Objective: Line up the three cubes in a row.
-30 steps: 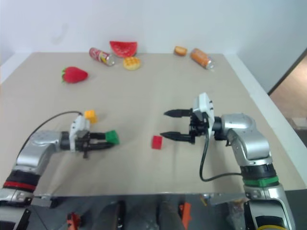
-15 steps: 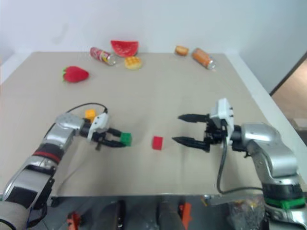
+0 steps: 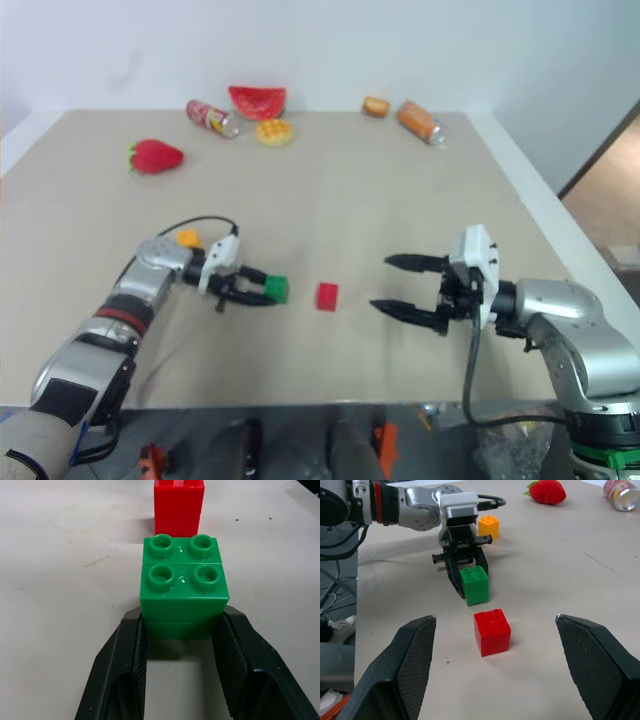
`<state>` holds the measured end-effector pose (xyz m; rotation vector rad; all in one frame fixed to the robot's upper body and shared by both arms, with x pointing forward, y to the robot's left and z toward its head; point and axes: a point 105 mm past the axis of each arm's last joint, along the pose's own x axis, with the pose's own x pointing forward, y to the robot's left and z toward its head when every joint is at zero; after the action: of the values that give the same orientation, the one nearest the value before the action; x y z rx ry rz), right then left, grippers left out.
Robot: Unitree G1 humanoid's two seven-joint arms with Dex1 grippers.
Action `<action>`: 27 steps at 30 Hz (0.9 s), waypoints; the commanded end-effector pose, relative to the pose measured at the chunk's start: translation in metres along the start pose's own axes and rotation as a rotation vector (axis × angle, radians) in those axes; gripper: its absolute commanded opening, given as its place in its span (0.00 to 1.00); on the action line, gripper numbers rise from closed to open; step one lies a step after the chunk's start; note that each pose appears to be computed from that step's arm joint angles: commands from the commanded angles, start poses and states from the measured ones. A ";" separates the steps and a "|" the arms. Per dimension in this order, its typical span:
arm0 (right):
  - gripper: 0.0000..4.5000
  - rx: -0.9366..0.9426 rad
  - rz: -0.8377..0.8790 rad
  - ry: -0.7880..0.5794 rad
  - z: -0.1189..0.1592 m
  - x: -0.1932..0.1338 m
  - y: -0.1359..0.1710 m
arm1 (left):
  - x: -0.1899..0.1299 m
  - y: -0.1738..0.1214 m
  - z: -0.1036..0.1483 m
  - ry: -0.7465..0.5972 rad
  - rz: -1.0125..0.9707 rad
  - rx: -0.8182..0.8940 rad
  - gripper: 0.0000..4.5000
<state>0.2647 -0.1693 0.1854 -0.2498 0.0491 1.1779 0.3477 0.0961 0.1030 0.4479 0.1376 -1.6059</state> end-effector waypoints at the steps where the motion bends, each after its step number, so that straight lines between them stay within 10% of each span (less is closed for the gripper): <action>1: 0.88 -0.041 0.000 -0.028 0.010 0.002 -0.002 | -0.005 0.003 0.006 0.007 -0.003 0.035 0.29; 10: 0.88 -0.046 0.005 -0.034 0.010 0.005 -0.004 | 0.001 0.001 0.005 0.002 -0.002 0.045 0.29; 18: 0.88 -0.049 0.012 -0.039 0.011 0.007 -0.003 | -0.001 0.001 0.006 -0.034 0.034 0.031 0.96; 27: 0.88 -0.064 0.033 -0.057 0.019 0.010 -0.005 | -0.039 -0.013 -0.003 -0.008 0.094 0.027 0.99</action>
<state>0.2732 -0.1608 0.1937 -0.2613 0.0040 1.2023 0.3360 0.1244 0.0990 0.4450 0.1275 -1.5427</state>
